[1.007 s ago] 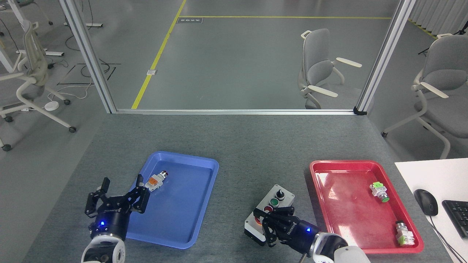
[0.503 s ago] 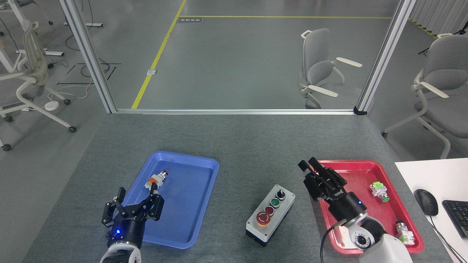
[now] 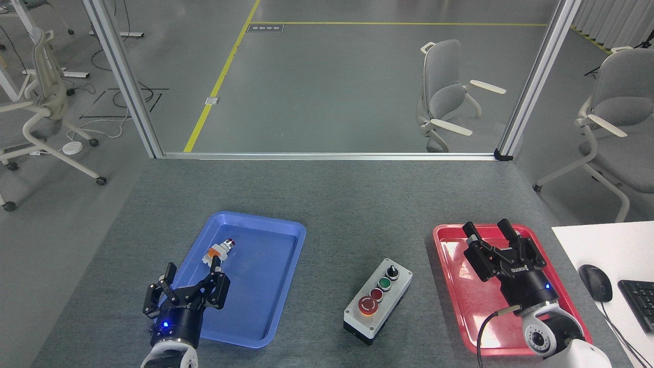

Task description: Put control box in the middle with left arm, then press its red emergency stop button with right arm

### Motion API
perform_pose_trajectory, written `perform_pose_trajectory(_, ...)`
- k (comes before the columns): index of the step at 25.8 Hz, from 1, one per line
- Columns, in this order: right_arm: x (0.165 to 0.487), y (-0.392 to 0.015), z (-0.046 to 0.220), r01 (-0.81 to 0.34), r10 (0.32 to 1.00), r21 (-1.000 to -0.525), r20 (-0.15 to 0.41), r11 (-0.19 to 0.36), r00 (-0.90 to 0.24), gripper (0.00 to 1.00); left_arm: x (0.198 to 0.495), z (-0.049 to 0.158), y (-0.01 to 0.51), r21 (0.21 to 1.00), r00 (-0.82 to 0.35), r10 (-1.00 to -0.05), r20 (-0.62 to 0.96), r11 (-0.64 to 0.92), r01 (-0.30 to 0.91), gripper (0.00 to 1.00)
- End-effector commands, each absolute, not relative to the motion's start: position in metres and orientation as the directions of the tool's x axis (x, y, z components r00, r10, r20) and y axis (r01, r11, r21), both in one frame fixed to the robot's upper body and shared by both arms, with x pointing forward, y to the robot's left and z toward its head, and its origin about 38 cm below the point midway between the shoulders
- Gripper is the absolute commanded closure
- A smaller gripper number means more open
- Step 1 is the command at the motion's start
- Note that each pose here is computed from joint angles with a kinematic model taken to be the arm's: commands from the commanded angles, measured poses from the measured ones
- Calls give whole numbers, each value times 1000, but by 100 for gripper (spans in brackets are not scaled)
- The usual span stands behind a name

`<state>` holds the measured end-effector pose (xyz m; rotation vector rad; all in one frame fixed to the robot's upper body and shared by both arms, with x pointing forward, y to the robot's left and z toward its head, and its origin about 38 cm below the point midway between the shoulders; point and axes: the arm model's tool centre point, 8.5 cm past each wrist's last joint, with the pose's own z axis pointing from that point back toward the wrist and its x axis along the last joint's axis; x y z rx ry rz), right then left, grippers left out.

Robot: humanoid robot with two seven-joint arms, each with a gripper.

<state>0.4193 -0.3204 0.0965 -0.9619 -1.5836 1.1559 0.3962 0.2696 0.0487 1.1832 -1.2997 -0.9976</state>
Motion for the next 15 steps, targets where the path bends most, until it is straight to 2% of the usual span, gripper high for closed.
perform_pose_trajectory(1, 394, -330, 78, 16, 998, -999, 43, 44, -49, 2, 396, 49, 270, 983, 57, -985, 164, 159, -96, 1)
perform_pose_trajectory(3, 384, -330, 69, 1, 997, -998, 55, 55, 55, 2, 396, 49, 270, 983, 57, -985, 163, 157, -97, 1)
perform_pose_trajectory(6, 377, -323, 59, -3, 987, -996, 86, 87, 139, 1, 396, 49, 270, 983, 57, -985, 163, 157, -96, 1)
perform_pose_trajectory(15, 379, -321, 60, 6, 984, -994, 106, 106, 144, 1, 396, 49, 270, 983, 57, -985, 163, 157, -96, 1)
